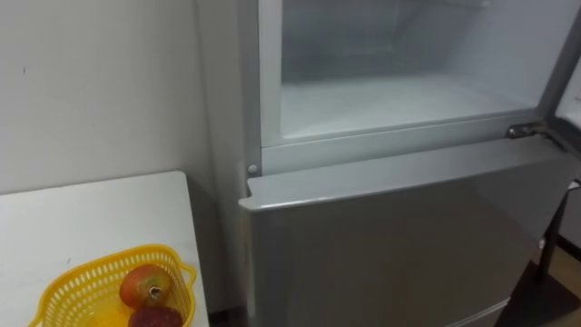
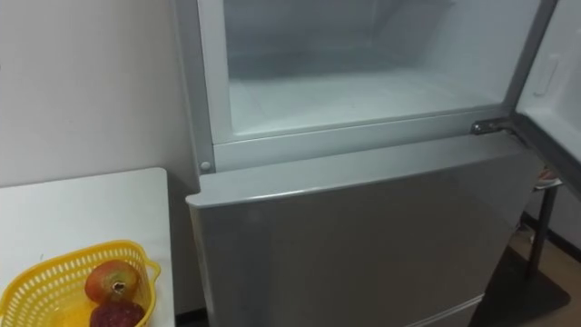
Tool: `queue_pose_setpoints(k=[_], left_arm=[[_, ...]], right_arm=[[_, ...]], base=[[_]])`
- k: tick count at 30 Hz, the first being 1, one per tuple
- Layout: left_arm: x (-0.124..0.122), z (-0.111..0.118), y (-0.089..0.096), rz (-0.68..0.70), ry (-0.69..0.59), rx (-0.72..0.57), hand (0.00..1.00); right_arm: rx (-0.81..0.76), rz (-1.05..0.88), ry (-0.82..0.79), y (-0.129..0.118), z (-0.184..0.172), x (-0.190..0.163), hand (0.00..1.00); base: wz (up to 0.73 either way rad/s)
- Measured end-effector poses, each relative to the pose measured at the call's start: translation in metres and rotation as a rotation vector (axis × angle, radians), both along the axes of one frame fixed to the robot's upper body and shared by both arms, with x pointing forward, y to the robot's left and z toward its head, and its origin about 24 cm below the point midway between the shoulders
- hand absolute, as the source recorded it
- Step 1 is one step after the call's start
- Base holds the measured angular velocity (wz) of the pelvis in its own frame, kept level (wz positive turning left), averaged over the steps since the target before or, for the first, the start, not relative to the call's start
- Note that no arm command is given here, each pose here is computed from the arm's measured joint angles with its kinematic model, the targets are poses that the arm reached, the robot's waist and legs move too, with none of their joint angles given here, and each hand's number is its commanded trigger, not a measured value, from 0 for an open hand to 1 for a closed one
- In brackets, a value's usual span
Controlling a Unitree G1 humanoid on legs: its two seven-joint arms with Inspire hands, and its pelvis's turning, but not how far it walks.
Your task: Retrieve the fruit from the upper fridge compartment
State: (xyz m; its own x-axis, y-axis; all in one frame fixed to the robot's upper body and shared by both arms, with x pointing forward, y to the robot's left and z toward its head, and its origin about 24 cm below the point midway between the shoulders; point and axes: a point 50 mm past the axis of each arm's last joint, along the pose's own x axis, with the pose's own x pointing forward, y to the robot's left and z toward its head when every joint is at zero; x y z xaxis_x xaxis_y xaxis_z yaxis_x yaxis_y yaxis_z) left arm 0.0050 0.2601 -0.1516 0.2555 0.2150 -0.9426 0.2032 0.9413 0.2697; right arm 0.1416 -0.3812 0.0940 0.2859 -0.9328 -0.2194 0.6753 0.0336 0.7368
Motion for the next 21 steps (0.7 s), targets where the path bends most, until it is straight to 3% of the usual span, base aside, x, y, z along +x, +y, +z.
queue_pose_setpoints(k=[8,21], left_arm=[[-0.004,0.001,0.005,0.032,-0.013,0.029,0.0],[-0.004,0.002,0.004,0.044,-0.028,0.004,0.0]], right_arm=[[-0.027,-0.107,-0.103,-0.008,0.025,-0.011,0.0],[-0.148,-0.085,-0.111,-0.006,0.036,-0.007,0.0]], base=[[0.0],[0.0]])
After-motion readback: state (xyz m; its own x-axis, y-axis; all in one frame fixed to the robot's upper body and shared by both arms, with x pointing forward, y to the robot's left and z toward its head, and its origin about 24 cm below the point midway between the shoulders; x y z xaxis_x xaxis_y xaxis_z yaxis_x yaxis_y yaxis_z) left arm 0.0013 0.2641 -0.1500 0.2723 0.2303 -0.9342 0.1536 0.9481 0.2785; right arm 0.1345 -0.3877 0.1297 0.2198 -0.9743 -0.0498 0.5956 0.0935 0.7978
